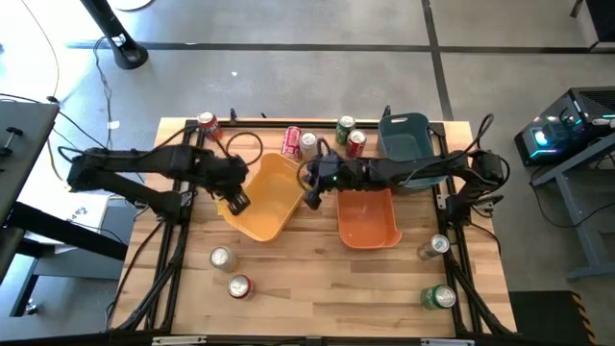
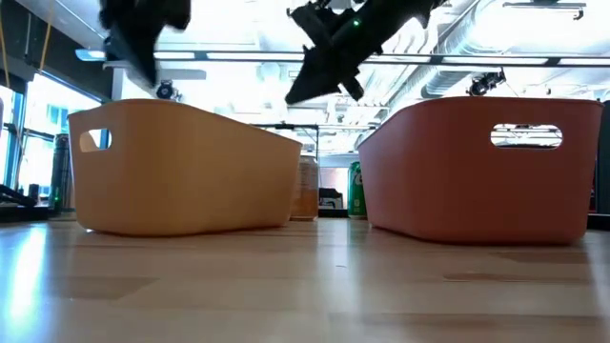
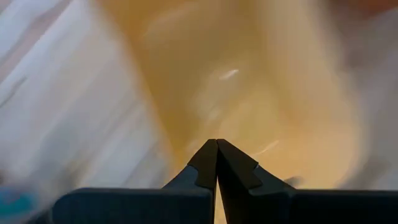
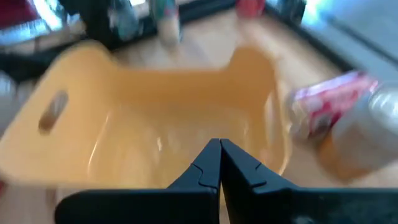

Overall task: Sort soda cans
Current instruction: Move the yellow bin to the center of the table

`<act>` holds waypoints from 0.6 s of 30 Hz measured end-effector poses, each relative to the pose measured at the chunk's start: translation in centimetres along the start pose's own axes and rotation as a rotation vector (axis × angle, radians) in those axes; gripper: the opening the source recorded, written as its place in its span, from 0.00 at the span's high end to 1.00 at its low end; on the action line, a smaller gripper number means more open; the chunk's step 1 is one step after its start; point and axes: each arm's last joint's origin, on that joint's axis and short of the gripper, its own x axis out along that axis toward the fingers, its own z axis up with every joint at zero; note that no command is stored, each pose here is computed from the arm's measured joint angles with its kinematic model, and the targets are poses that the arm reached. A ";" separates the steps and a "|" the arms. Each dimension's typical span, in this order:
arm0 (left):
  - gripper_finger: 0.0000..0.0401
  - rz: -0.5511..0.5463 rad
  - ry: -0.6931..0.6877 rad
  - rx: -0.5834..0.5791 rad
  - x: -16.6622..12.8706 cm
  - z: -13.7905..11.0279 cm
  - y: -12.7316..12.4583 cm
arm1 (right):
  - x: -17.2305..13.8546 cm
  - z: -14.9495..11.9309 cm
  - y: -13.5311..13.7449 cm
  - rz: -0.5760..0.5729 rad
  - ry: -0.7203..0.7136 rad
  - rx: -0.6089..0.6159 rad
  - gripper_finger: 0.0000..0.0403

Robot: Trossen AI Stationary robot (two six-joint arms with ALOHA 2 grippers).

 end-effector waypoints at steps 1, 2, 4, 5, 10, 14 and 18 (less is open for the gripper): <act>1.00 0.036 0.030 -0.009 0.2 -0.2 0.6 | 0.1 -0.6 0.5 0.001 0.032 -0.003 1.00; 1.00 0.066 0.054 -0.016 0.5 -0.3 1.1 | 0.4 -1.1 0.9 0.001 0.062 -0.012 1.00; 1.00 0.098 0.078 -0.034 1.4 -0.4 1.9 | 0.7 -2.0 1.8 0.012 0.093 -0.017 1.00; 1.00 0.110 0.088 -0.047 2.0 -0.5 2.2 | 0.9 -2.3 2.2 0.020 0.097 -0.016 1.00; 1.00 0.147 0.162 -0.089 5.8 -1.2 3.2 | 2.1 -4.0 3.7 0.022 0.143 0.015 1.00; 1.00 0.192 0.230 -0.095 7.6 -2.1 3.8 | 3.1 -4.8 3.9 -0.018 0.153 0.058 1.00; 1.00 0.178 0.228 -0.116 8.7 -2.6 3.9 | 4.9 -5.7 3.5 -0.047 0.153 0.086 1.00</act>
